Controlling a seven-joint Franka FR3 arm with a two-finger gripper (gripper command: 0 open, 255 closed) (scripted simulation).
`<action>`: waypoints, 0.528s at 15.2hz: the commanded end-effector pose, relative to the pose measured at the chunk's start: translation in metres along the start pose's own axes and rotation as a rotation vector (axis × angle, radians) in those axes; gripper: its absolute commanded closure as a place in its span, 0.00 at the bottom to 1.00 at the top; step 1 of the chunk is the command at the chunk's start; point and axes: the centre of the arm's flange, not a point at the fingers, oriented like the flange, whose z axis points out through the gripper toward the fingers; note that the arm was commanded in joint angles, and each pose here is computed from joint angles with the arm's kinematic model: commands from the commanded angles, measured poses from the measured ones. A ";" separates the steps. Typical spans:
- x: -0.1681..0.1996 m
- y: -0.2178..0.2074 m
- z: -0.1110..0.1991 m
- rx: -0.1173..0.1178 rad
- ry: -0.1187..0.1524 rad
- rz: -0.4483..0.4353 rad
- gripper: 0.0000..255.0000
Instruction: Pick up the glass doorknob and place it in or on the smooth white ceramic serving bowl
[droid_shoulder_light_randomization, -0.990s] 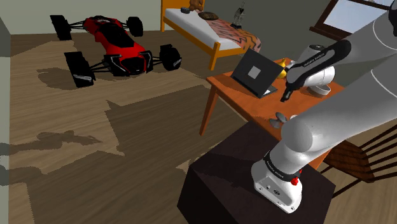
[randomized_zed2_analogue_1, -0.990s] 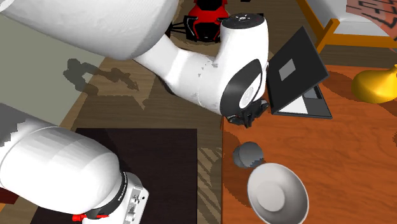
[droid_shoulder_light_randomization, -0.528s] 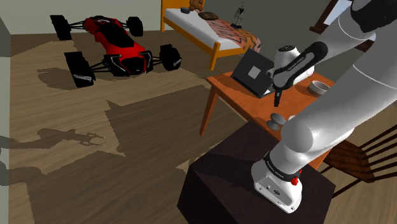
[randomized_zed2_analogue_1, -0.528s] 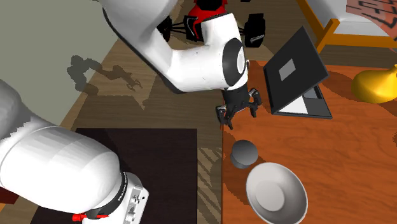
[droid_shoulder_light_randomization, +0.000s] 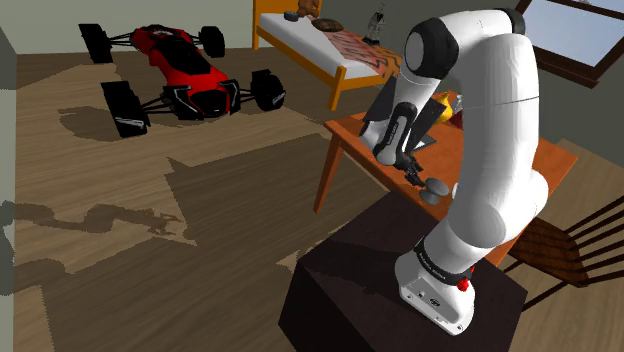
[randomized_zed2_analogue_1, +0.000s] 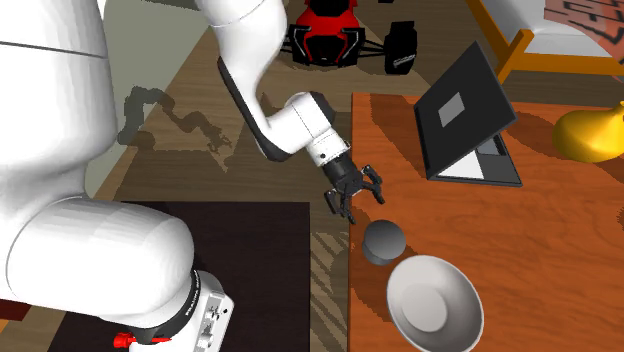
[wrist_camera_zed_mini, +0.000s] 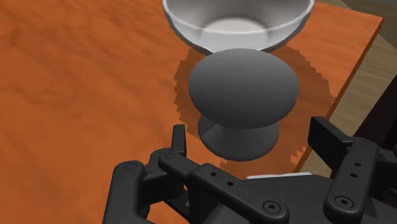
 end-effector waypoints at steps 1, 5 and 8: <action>0.046 -0.008 0.027 -0.001 -0.194 -0.073 0.00; 0.057 -0.011 0.052 -0.002 -0.260 -0.099 0.00; 0.053 -0.011 0.067 -0.002 -0.260 -0.099 0.00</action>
